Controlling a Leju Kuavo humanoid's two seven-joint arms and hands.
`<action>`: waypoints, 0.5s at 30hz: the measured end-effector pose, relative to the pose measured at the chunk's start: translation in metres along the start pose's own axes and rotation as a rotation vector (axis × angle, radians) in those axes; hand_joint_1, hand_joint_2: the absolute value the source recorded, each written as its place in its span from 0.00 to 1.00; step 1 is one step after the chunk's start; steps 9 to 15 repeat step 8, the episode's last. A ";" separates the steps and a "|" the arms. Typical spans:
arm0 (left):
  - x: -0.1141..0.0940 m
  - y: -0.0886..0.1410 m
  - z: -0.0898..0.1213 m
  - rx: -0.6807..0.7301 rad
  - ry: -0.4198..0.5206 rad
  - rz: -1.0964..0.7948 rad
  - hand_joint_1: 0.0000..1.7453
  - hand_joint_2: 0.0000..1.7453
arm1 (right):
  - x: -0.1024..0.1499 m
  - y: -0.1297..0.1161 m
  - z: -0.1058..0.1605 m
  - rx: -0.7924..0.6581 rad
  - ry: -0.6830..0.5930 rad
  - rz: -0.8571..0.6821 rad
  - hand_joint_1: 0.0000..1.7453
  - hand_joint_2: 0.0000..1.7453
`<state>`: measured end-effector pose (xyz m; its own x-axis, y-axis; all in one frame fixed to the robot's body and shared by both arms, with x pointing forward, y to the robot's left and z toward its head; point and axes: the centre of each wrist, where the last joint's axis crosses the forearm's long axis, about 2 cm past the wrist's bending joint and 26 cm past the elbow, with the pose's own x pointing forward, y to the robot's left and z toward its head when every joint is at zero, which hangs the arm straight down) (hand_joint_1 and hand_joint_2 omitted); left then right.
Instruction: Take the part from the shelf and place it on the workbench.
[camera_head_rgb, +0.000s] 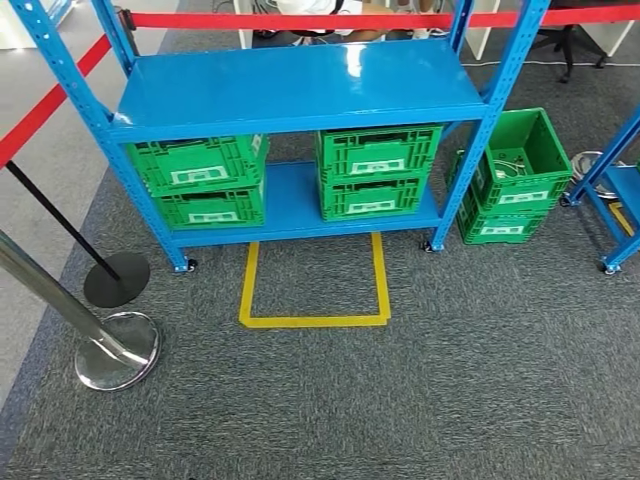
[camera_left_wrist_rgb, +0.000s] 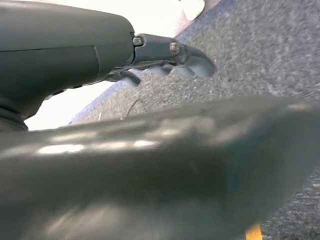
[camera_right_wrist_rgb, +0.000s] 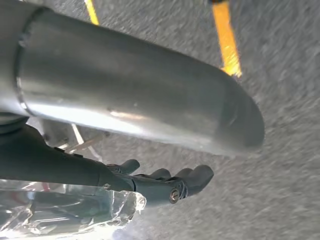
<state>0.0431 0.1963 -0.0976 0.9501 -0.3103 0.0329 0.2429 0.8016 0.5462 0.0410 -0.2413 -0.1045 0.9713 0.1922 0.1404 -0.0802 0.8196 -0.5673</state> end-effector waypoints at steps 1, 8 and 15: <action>-0.001 0.000 0.000 -0.001 0.003 0.001 0.00 0.00 | 0.001 0.000 0.000 0.004 -0.006 -0.004 0.00 0.00; -0.002 -0.001 0.001 0.001 0.008 -0.003 0.00 1.00 | 0.003 0.000 0.000 0.017 -0.006 -0.015 0.00 0.33; -0.002 -0.001 0.001 0.001 0.008 -0.003 0.00 1.00 | 0.003 0.000 0.000 0.017 -0.006 -0.015 0.00 0.33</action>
